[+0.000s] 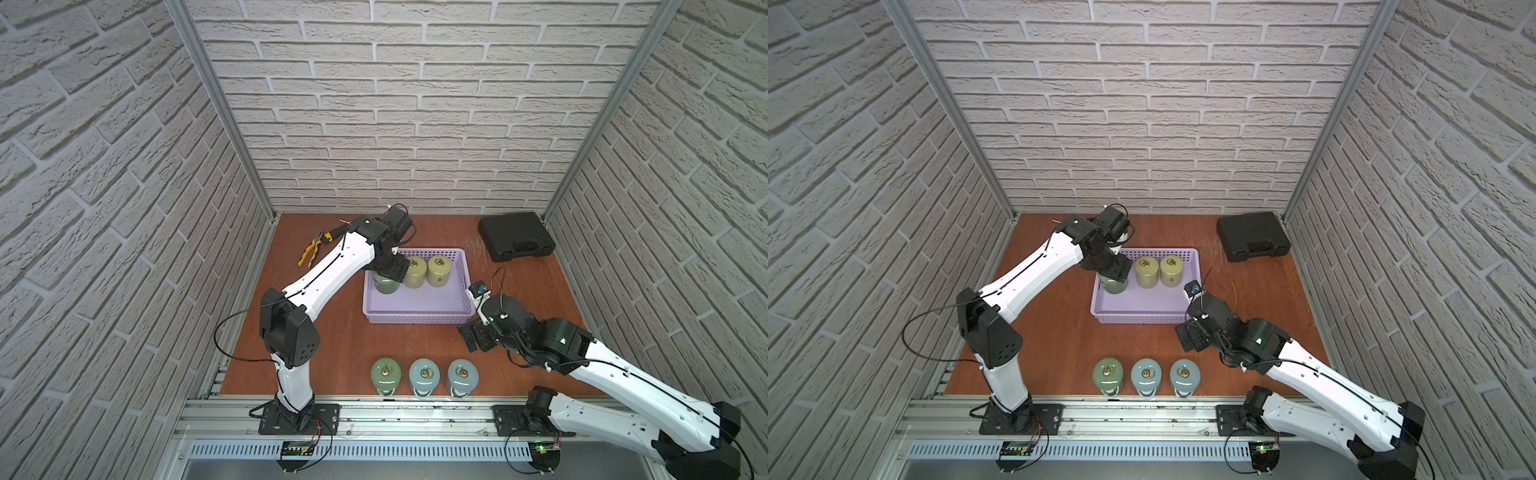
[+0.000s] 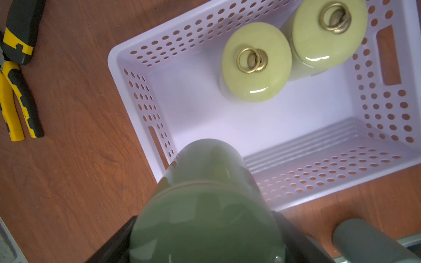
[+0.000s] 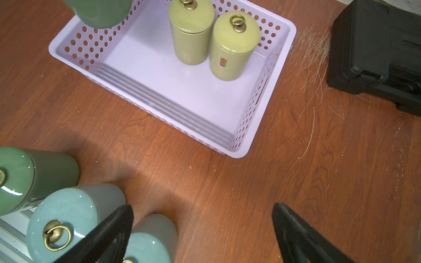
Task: Take the tea canister out of the basket
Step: Place the tea canister at the center of the board.
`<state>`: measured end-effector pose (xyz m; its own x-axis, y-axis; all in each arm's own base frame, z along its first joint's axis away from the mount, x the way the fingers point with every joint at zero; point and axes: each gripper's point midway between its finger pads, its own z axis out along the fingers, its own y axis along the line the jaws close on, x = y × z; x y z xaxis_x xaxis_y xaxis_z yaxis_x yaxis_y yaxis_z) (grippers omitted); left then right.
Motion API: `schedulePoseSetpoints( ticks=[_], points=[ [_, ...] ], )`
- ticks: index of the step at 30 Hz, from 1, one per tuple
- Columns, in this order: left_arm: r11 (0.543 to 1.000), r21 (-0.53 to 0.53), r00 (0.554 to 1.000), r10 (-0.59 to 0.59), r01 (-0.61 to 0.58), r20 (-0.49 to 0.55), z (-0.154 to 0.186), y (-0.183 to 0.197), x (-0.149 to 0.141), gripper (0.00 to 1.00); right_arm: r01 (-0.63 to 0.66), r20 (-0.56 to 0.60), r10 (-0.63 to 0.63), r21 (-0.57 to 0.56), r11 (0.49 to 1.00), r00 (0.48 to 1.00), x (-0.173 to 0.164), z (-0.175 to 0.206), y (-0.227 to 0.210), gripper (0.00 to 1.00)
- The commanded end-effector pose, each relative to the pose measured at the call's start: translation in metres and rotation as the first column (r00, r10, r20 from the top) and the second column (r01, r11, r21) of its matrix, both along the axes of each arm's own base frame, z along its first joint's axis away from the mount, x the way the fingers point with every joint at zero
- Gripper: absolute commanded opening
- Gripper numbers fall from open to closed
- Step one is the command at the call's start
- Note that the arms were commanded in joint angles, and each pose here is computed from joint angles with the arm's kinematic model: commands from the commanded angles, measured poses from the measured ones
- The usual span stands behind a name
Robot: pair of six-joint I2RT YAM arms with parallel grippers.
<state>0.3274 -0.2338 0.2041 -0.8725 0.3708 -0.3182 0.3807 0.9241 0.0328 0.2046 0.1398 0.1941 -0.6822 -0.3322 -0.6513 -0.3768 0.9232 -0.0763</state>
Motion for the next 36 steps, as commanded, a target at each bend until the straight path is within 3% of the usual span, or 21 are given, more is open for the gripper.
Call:
schedulePoseSetpoints(
  ticks=[1, 36],
  points=[
    [1.0, -0.013, 0.999, 0.027, -0.026, 0.047, 0.018, 0.003, -0.01, 0.49, 0.03, 0.034, -0.03, 0.026, 0.999, 0.999, 0.007, 0.006, 0.001, 1.0],
    [0.995, -0.036, 0.993, 0.092, -0.089, 0.068, 0.009, -0.008, -0.099, 0.49, 0.137, 0.033, -0.14, 0.072, 0.988, 0.99, 0.013, 0.006, -0.003, 1.0]
  ],
)
